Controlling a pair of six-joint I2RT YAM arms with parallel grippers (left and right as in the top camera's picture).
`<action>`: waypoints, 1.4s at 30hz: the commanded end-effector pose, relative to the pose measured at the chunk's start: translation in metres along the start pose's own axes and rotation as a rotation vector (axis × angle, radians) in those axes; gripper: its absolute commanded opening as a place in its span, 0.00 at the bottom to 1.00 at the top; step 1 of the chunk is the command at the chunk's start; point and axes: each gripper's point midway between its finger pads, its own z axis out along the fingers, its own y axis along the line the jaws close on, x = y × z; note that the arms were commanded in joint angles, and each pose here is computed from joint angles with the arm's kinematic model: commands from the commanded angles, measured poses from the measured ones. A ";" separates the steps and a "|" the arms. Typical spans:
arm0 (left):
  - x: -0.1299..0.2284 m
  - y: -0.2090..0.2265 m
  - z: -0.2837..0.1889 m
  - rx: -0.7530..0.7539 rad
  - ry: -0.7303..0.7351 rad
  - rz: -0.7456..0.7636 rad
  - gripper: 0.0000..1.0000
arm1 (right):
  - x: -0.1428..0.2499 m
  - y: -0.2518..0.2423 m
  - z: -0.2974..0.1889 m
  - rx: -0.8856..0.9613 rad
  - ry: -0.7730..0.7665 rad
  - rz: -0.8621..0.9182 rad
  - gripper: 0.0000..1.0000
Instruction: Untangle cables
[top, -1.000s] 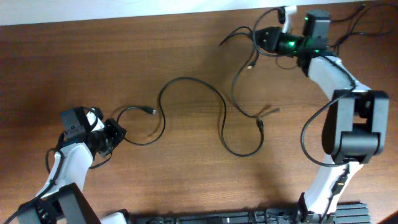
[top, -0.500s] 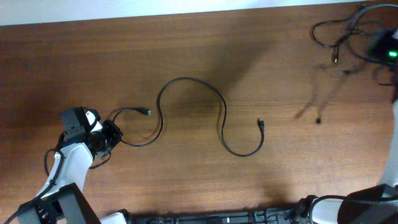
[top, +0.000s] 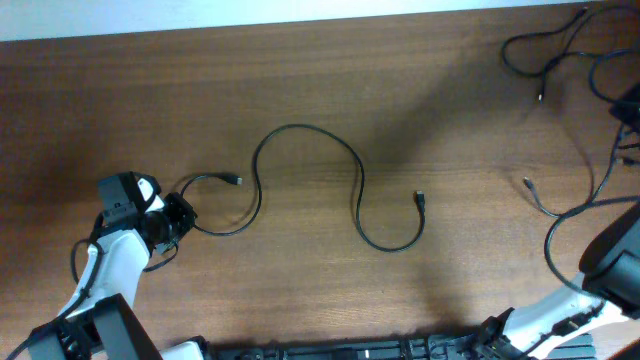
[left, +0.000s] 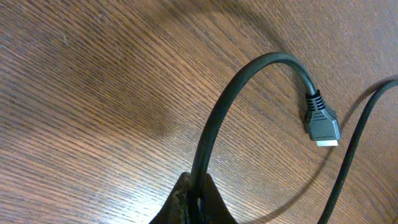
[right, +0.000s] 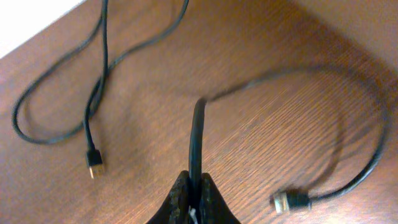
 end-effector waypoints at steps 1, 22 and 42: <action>0.002 0.001 -0.001 -0.005 -0.003 -0.008 0.02 | 0.018 0.007 0.025 -0.026 0.049 -0.013 0.22; 0.001 0.001 -0.001 -0.004 -0.007 -0.006 0.04 | 0.165 -0.014 -0.030 0.302 0.643 0.626 0.99; 0.002 0.002 -0.001 -0.007 0.000 -0.009 0.04 | 0.202 0.003 -0.018 0.238 0.627 0.607 0.99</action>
